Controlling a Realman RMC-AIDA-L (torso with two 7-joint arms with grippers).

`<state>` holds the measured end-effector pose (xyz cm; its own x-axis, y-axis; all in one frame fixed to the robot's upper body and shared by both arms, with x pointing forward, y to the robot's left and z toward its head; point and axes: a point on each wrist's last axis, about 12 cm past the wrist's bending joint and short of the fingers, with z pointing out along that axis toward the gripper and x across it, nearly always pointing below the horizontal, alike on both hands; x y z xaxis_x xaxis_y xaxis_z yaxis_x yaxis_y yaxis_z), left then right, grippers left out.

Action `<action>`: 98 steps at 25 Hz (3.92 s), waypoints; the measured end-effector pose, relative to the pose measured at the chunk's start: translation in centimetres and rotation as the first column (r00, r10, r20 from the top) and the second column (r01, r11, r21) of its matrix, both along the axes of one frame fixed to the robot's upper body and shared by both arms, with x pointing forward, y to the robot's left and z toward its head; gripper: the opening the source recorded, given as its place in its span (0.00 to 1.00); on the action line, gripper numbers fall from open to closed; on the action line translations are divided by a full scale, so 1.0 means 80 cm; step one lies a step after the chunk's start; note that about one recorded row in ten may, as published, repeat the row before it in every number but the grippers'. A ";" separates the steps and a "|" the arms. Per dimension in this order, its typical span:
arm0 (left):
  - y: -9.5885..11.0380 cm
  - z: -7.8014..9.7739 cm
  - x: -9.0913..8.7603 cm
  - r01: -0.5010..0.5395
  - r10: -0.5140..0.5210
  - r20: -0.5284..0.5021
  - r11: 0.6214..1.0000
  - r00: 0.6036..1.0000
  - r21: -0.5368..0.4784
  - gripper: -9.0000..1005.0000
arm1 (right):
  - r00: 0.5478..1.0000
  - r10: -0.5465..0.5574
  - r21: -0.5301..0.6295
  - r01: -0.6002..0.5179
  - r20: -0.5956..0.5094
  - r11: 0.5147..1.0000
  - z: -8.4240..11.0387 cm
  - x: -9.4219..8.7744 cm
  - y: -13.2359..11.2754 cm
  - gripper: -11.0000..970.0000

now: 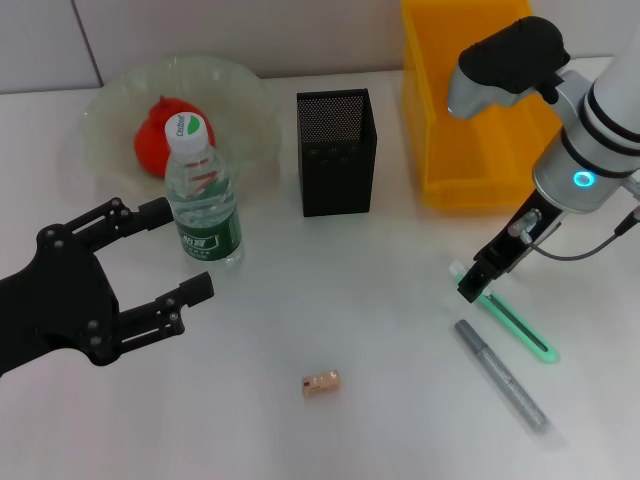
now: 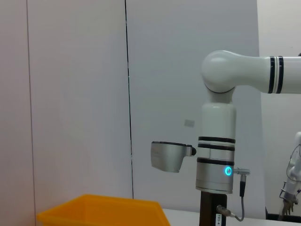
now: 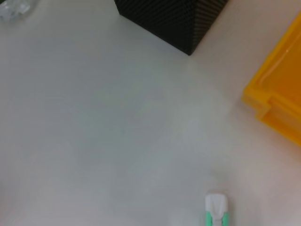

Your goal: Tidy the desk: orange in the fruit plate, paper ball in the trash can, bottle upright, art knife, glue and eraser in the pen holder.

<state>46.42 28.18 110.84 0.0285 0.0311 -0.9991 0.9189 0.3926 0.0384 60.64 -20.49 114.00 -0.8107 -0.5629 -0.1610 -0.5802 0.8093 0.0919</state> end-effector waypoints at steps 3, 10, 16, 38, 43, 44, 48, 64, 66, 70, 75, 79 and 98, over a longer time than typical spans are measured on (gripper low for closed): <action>0.000 0.000 0.000 0.000 0.000 0.001 1.000 1.000 0.001 0.79 | 1.000 0.004 -0.005 -0.004 -0.002 1.000 -0.001 0.000 0.002 0.57; 0.000 0.000 0.000 0.000 0.000 0.002 1.000 1.000 0.001 0.79 | 1.000 0.005 -0.003 -0.005 -0.004 1.000 -0.001 0.000 0.002 0.56; 0.001 -0.002 -0.001 -0.002 0.002 0.012 1.000 1.000 0.006 0.79 | 1.000 -0.001 -0.002 0.001 -0.002 1.000 -0.004 0.001 0.003 0.56; 0.001 -0.003 -0.001 -0.005 0.005 0.013 1.000 1.000 0.005 0.79 | 1.000 0.002 -0.014 -0.002 -0.011 1.000 -0.010 0.004 0.009 0.48; 0.001 -0.003 -0.001 -0.005 0.005 0.013 1.000 1.000 0.005 0.79 | 1.000 0.001 -0.015 -0.001 -0.011 1.000 -0.010 0.004 0.009 0.45; 0.001 -0.002 -0.001 -0.004 0.004 0.013 1.000 1.000 0.005 0.79 | 1.000 0.001 -0.015 -0.001 -0.011 1.000 -0.010 0.004 0.009 0.44; 0.001 -0.003 -0.001 -0.003 0.003 0.013 1.000 1.000 0.005 0.79 | 1.000 0.000 -0.015 0.000 -0.011 1.000 -0.010 0.004 0.009 0.41; 0.002 -0.003 -0.002 -0.004 0.003 0.012 1.000 1.000 0.004 0.79 | 1.000 -0.001 -0.023 0.000 -0.023 1.000 -0.019 0.003 0.011 0.31; 0.002 -0.003 -0.002 -0.004 0.004 0.012 1.000 1.000 0.004 0.79 | 1.000 0.002 -0.026 -0.002 -0.022 1.000 -0.019 0.003 0.012 0.29; 0.002 -0.002 -0.002 -0.006 0.006 0.013 1.000 1.000 0.004 0.79 | 1.000 0.021 -0.037 -0.022 -0.015 0.999 -0.018 0.002 0.016 0.26; 0.003 -0.002 -0.002 -0.008 0.008 0.013 1.000 1.000 0.004 0.79 | 1.000 0.031 -0.035 -0.031 -0.001 0.999 -0.014 0.003 0.020 0.19; 0.003 -0.003 -0.002 -0.009 0.009 0.012 1.000 1.000 0.004 0.79 | 0.999 0.035 -0.027 -0.035 0.018 0.999 -0.008 0.005 0.021 0.19; -0.001 0.001 0.004 0.001 -0.001 0.024 1.000 1.000 0.002 0.79 | 0.961 0.041 0.122 -0.077 0.272 0.990 0.067 -0.002 0.026 0.19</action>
<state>46.73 28.13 110.92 0.0527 0.0326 -0.9981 0.9182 0.3913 0.0612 60.50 -18.43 119.36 -0.6937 -0.5680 -0.4429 -0.6440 0.7645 0.0283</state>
